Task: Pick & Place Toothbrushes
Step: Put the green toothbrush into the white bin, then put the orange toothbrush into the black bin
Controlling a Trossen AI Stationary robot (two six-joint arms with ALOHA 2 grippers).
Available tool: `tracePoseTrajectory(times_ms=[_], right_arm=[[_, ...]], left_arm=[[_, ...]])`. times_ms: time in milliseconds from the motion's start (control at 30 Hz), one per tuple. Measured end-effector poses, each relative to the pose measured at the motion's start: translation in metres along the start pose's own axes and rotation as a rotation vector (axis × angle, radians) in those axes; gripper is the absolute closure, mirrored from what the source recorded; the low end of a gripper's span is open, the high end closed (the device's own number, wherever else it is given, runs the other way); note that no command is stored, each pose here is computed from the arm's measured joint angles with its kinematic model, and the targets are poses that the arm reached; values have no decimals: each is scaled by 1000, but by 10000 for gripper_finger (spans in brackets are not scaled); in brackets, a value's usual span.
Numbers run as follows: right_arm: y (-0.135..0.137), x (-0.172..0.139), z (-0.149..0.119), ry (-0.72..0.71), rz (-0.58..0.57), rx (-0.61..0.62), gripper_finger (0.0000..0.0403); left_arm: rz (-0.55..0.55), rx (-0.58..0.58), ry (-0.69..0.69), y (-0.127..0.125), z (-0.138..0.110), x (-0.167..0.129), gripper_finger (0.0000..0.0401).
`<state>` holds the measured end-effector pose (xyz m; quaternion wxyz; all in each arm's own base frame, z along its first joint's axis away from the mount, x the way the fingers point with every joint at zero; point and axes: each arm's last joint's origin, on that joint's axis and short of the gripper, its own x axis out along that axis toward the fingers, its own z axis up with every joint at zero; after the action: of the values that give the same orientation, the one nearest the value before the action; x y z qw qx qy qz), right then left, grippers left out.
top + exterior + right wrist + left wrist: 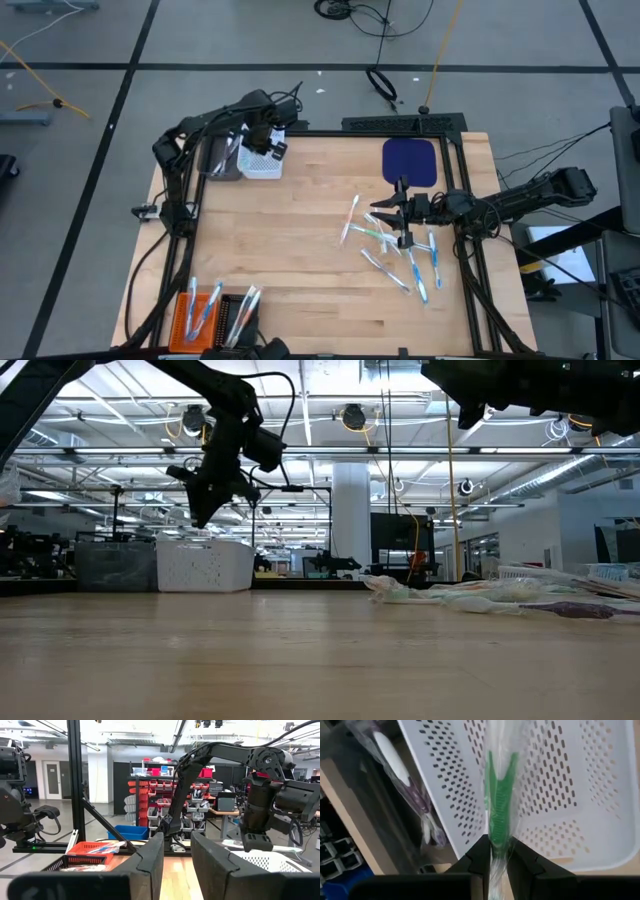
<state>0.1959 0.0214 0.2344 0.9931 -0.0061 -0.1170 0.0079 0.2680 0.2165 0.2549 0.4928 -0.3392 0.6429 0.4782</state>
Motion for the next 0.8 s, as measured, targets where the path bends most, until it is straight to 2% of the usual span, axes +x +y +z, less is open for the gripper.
tracePoseTrajectory(times_ms=[200,567,800], right_arm=[[0,0,0,0,0,0,314],[0,0,0,0,0,0,314],[0,0,-2,17,1,-1,314]], left_arm=[[4,16,-7,-1,0,0,343],[34,41,-49,-4,-1,-1,264],[30,106,-55,-7,-6,-5,254]])
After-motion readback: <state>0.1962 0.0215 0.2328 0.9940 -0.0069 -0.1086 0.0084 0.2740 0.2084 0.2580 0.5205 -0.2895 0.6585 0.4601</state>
